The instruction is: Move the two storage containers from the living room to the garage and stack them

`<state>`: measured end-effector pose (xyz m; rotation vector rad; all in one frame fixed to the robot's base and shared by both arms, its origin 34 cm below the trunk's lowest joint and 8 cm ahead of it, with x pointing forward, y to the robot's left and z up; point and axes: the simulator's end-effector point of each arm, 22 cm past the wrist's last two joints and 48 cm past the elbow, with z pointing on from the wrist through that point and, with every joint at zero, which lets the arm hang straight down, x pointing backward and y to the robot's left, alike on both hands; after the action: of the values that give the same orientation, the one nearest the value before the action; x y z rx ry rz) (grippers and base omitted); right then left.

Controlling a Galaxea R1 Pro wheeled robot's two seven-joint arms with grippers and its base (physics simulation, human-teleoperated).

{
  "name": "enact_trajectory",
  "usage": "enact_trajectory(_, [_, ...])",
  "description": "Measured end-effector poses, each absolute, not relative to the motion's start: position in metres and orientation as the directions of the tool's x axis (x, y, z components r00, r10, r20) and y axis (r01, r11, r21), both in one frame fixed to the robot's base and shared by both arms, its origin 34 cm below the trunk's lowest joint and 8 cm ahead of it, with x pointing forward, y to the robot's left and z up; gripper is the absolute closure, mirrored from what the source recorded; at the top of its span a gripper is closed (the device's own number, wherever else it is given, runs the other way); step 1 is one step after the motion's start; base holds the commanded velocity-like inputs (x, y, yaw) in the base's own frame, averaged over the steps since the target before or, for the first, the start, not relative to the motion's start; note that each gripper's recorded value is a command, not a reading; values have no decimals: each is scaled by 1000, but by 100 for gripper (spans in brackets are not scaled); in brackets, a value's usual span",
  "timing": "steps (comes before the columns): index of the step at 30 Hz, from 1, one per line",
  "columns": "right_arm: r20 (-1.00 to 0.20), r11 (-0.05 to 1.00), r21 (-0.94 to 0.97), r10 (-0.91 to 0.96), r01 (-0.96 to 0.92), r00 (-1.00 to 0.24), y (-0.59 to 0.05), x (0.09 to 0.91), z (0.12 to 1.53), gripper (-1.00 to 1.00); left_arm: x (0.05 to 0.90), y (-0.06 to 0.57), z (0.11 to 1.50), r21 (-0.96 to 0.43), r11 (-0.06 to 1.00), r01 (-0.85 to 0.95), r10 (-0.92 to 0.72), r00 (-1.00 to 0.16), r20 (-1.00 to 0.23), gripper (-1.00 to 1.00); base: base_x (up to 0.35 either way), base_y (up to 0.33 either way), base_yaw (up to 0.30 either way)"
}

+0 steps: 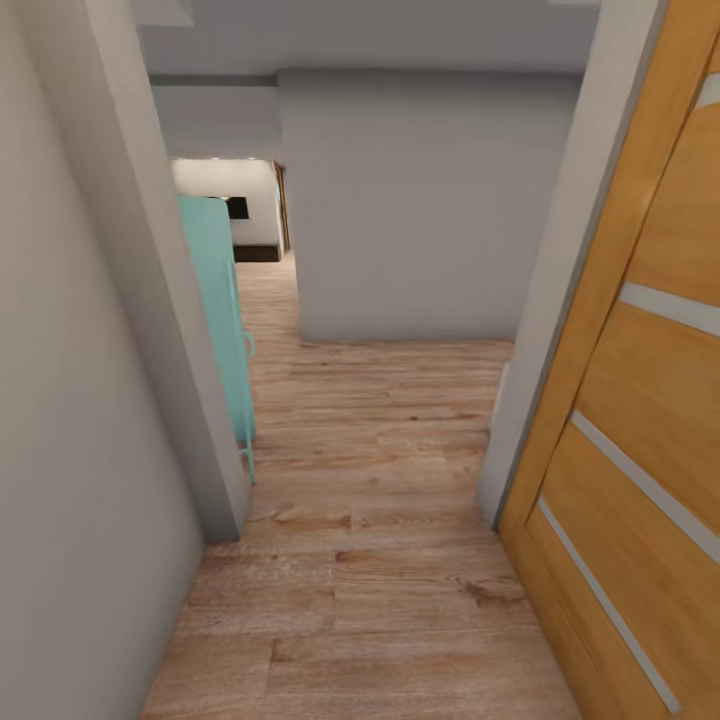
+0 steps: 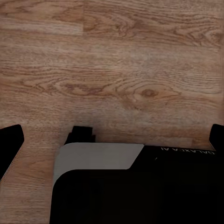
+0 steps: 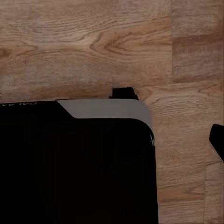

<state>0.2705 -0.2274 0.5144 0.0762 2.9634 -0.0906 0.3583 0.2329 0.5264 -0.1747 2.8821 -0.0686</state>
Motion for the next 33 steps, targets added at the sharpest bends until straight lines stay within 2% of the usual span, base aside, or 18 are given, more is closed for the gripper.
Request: enact_trajectory(33, [-178,996,-57,50,61,-983,-228,271,515,-100,360,229,527,-87,983,-163,-179,-952,-247,-100,322,0,0])
